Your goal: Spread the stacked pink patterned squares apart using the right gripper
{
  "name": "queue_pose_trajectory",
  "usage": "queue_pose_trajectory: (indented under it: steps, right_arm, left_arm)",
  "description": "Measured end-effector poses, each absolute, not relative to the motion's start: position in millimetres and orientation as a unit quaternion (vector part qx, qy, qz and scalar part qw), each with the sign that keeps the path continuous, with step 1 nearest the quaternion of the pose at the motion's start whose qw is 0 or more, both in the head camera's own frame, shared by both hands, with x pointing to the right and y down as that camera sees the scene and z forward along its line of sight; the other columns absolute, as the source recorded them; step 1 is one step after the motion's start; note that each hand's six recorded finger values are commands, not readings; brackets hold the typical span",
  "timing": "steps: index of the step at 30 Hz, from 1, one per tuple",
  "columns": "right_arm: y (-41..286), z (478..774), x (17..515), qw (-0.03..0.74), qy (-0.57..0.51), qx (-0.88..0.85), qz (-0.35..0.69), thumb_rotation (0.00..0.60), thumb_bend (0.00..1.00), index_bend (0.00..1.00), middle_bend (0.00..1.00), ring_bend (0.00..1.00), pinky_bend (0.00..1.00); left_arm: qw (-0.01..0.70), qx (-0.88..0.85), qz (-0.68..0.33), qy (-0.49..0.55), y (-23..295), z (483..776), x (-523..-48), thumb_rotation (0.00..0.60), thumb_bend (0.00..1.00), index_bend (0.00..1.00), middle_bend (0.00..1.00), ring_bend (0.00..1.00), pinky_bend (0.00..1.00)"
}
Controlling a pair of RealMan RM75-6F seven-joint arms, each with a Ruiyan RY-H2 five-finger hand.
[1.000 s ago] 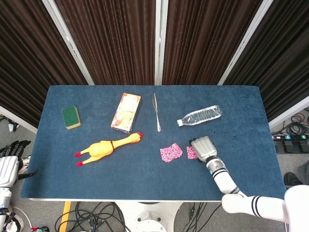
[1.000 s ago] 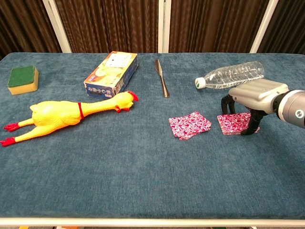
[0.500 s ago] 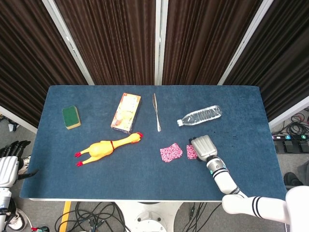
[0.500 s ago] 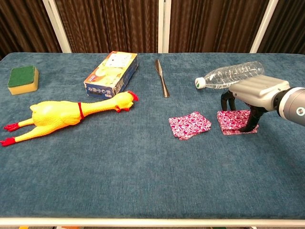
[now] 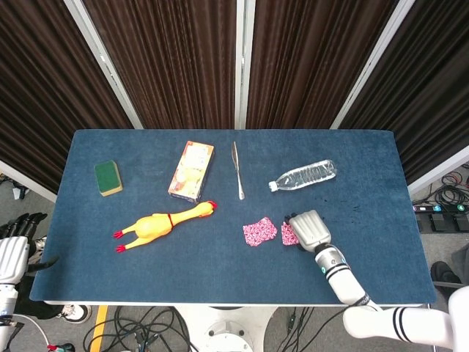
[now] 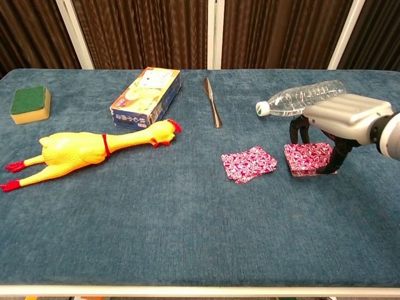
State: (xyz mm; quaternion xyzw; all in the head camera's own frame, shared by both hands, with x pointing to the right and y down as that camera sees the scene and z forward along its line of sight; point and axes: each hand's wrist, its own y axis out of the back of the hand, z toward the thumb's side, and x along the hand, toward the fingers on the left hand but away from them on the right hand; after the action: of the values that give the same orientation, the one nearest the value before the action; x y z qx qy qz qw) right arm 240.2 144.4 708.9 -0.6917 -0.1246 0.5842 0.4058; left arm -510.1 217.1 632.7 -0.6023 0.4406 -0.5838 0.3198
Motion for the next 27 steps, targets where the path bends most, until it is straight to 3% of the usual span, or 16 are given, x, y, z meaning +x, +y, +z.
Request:
queue_pose_trajectory:
  steps: [12,27]
  right_arm:
    - [195,702,232,0.406,-0.095,-0.707,0.571,0.6,0.1,0.45,0.43,0.79,0.9]
    - [205,708,222,0.4,-0.087,-0.715,0.567,0.6,0.08,0.45,0.4,0.79,0.9]
  left_arm:
    - [0.321,-0.603,-0.583,0.441,217,632,-510,0.6,0.03,0.16,0.14,0.08,0.18]
    - [0.313,-0.603,-0.584,0.444,219,634,-514,0.6,0.03,0.16,0.14,0.08,0.18]
